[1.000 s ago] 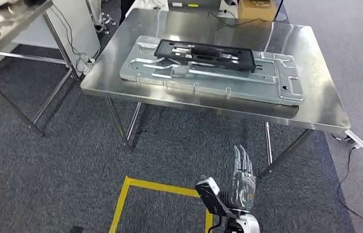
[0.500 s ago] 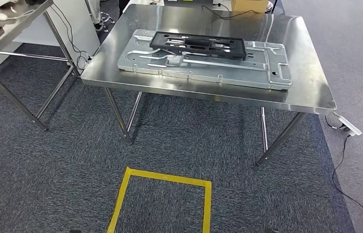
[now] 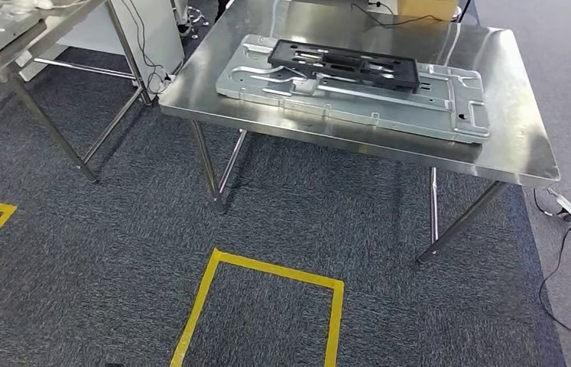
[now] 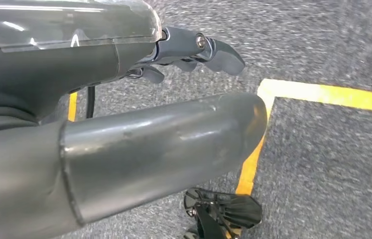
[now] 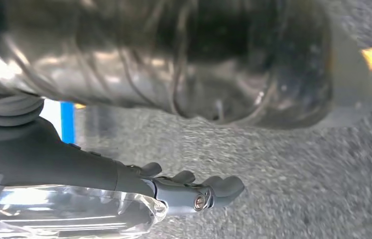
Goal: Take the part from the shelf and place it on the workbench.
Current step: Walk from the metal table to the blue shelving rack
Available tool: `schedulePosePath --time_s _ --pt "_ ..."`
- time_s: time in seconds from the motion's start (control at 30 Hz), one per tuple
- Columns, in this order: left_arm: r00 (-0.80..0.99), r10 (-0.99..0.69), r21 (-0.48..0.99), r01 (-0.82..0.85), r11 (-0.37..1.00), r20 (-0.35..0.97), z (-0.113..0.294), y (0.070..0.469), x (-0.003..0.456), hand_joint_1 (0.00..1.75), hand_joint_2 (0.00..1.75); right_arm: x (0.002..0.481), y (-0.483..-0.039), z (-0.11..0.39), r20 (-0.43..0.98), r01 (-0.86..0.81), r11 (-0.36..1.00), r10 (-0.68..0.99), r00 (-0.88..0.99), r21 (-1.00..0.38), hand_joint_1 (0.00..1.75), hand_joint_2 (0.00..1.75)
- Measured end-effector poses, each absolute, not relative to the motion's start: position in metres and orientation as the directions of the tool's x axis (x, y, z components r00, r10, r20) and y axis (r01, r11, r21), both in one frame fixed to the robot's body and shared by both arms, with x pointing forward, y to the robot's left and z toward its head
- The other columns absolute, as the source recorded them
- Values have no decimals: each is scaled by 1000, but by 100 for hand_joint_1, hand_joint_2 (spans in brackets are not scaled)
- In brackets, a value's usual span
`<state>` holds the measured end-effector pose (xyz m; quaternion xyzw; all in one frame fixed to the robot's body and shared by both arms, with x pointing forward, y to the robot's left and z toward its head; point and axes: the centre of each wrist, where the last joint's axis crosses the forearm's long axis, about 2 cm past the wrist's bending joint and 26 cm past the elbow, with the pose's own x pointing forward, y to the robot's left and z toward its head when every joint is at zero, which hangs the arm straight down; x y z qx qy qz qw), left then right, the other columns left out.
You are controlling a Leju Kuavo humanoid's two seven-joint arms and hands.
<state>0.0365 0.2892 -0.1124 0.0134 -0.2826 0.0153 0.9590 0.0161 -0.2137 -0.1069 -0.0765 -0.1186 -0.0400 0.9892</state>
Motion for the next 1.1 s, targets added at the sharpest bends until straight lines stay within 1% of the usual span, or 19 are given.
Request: schedulePosePath --time_s 0.13,0.53,0.8,1.1 --pt "841 24 15 -39 999 541 -112 288 36 0 0 13 -209 -107 212 79 992 -56 976 -103 0 0" --pt "843 36 14 -51 999 536 -113 286 34 0 0 15 -205 -106 203 16 1000 -10 979 -27 0 0" --pt "846 49 15 -67 998 531 -113 286 34 0 0 16 -203 -106 169 -14 1000 15 986 -7 0 0" --pt "847 51 17 -71 997 530 -113 286 33 0 0 19 -202 -106 168 -30 1000 29 985 4 0 0"
